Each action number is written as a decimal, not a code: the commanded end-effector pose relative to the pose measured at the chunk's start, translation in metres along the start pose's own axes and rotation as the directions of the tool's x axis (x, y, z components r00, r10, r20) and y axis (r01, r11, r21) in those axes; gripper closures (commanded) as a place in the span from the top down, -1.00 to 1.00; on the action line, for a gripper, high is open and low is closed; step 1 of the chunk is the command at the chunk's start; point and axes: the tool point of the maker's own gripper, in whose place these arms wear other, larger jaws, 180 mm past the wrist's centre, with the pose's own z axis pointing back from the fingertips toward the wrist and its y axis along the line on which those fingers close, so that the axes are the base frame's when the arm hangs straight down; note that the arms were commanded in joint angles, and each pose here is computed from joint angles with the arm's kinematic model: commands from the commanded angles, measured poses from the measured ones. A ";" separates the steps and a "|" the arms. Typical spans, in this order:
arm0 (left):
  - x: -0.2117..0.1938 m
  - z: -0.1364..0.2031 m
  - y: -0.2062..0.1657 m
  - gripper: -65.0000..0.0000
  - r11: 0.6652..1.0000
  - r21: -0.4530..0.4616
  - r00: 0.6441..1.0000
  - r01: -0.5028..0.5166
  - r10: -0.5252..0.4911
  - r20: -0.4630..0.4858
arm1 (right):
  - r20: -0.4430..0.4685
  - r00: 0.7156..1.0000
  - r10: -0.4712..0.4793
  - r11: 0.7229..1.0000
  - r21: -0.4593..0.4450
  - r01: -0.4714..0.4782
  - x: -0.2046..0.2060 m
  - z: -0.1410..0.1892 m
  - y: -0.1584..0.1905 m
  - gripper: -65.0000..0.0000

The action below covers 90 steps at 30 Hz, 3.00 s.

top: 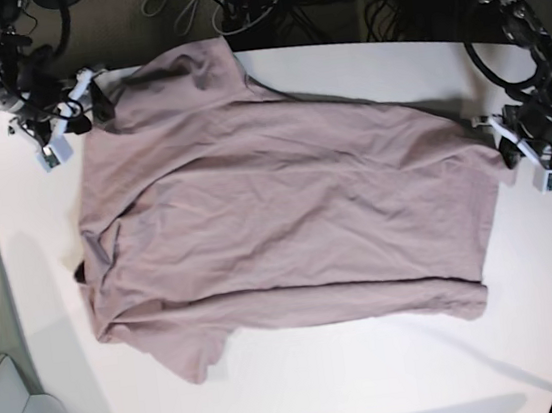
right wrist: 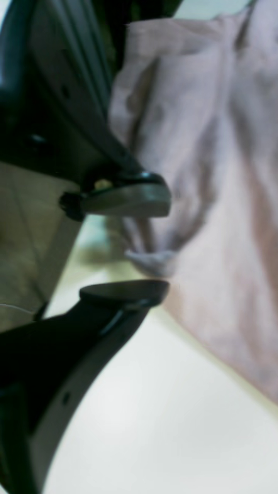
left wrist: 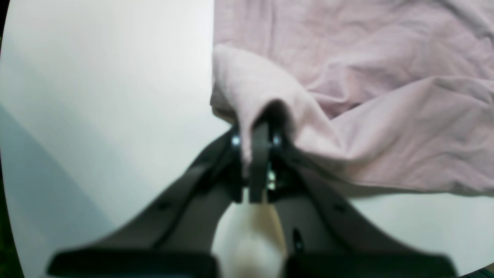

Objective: Layout the t-shirt on the table in an organized manner, then fold the t-shirt properly
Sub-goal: 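Hold the edges with both grippers and drag the shirt toward the robot, then hold the shirt edges with both grippers and lift them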

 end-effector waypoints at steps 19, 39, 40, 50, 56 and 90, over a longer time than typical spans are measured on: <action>0.012 0.005 0.006 -0.99 1.000 0.013 0.999 0.009 -0.009 0.041 | 0.015 0.999 -0.037 0.999 0.017 0.037 0.002 -0.011 -0.006 -0.72; 0.015 0.006 0.006 -0.99 1.000 0.015 0.999 0.012 -0.013 0.047 | 0.009 0.998 -0.065 0.998 0.016 0.064 0.001 -0.020 -0.014 -1.00; 0.015 0.006 0.006 -0.99 1.000 0.015 0.999 0.012 -0.013 0.047 | 0.013 0.998 -0.063 0.998 0.016 0.062 0.003 -0.019 -0.014 -1.00; 0.037 0.008 0.012 -0.99 0.999 0.031 0.995 0.019 -0.022 0.094 | 0.185 0.977 0.107 0.992 -0.092 -0.091 0.080 0.020 -0.029 -1.00; 0.072 0.008 0.017 -0.99 0.999 0.037 0.986 0.013 -0.019 0.168 | 0.288 0.935 0.205 0.973 -0.160 -0.165 0.136 0.038 -0.039 -1.00; 0.059 0.004 0.035 -0.99 0.998 0.048 0.990 -0.040 0.033 0.136 | 0.230 0.936 0.267 0.960 0.018 -0.278 0.252 -0.055 -0.036 -0.50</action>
